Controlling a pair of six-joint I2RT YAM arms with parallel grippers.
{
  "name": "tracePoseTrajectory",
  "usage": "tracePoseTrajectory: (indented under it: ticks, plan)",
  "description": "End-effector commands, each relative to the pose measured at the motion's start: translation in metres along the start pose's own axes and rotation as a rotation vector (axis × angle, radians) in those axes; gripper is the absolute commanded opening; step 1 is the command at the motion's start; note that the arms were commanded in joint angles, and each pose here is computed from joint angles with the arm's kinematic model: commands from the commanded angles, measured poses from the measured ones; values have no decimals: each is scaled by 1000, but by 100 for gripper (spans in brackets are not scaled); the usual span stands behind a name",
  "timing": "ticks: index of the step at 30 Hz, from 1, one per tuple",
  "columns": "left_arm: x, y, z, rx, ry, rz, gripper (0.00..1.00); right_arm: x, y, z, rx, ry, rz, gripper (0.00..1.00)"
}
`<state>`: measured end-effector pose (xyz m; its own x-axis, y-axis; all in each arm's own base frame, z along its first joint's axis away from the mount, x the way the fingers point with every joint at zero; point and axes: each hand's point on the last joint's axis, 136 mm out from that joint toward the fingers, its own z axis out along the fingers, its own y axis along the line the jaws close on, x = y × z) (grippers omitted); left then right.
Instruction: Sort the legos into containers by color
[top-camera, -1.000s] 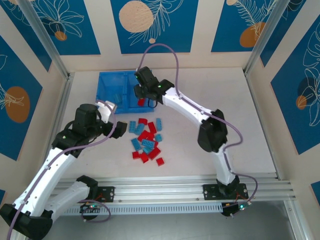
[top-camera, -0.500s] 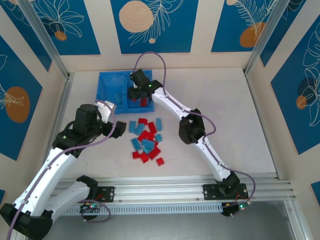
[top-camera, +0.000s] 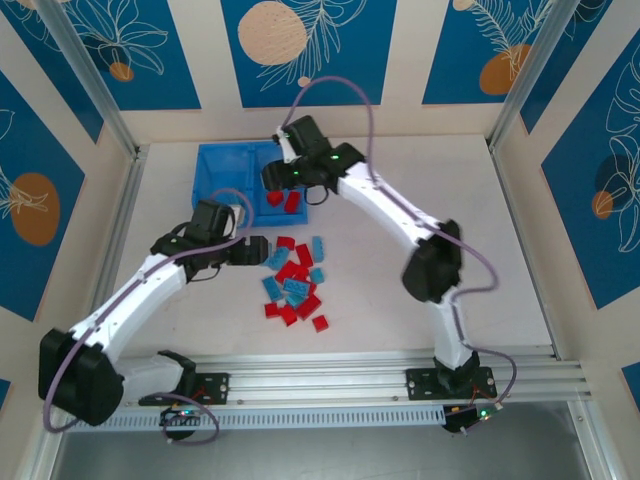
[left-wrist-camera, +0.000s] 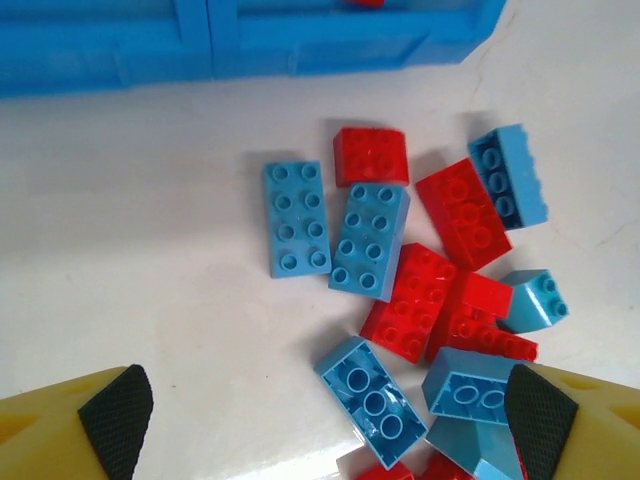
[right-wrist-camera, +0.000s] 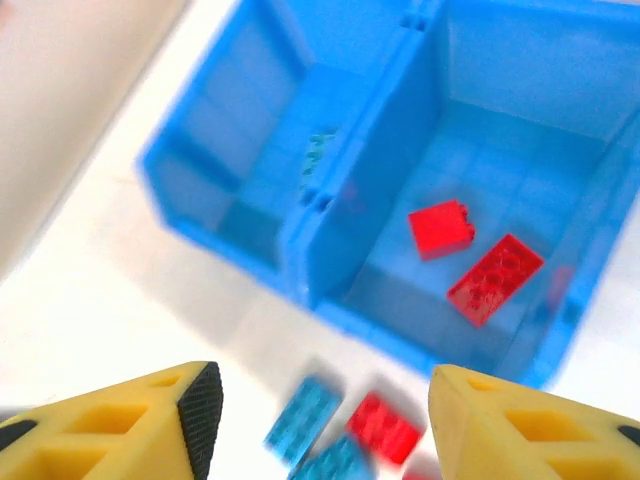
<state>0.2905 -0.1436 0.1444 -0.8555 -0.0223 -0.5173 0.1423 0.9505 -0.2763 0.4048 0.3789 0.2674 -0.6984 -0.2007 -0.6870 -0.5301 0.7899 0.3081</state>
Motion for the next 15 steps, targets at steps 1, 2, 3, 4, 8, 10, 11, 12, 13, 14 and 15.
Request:
tracePoseTrajectory:
  ticks: [1, 2, 3, 4, 8, 10, 11, 12, 13, 14, 15]
  plan:
    - [-12, -13, 20, 50, -19, -79, 93, 16, 36, -71, -136, -49, -7, 62]
    - [-13, -11, 27, 29, -7, -79, 92, 33, 41, -86, -164, -43, 0, 65]
    - [-15, -7, 34, -1, 0, -79, 90, 46, 47, -102, -195, -53, 3, 68]
    - [-16, -2, 41, -31, 6, -77, 87, 63, 51, -109, -222, -44, 7, 71]
    - [-23, 11, 70, -121, 36, -67, 72, 121, 54, -137, -279, -12, 56, 77]
    - [-26, 12, 83, -137, 52, -62, 66, 143, 47, -145, -272, 13, 105, 77]
    - [-26, 12, 90, -138, 62, -59, 64, 151, 43, -148, -262, 23, 127, 77]
    - [-27, 12, 95, -140, 70, -60, 64, 159, 39, -150, -247, 32, 149, 77]
    - [-27, 13, 100, -143, 77, -60, 63, 165, 36, -152, -237, 36, 162, 77]
    - [-25, 13, 106, -145, 89, -59, 62, 169, 32, -154, -224, 36, 175, 77]
    - [-24, 13, 112, -145, 101, -59, 62, 171, 30, -155, -216, 30, 184, 77]
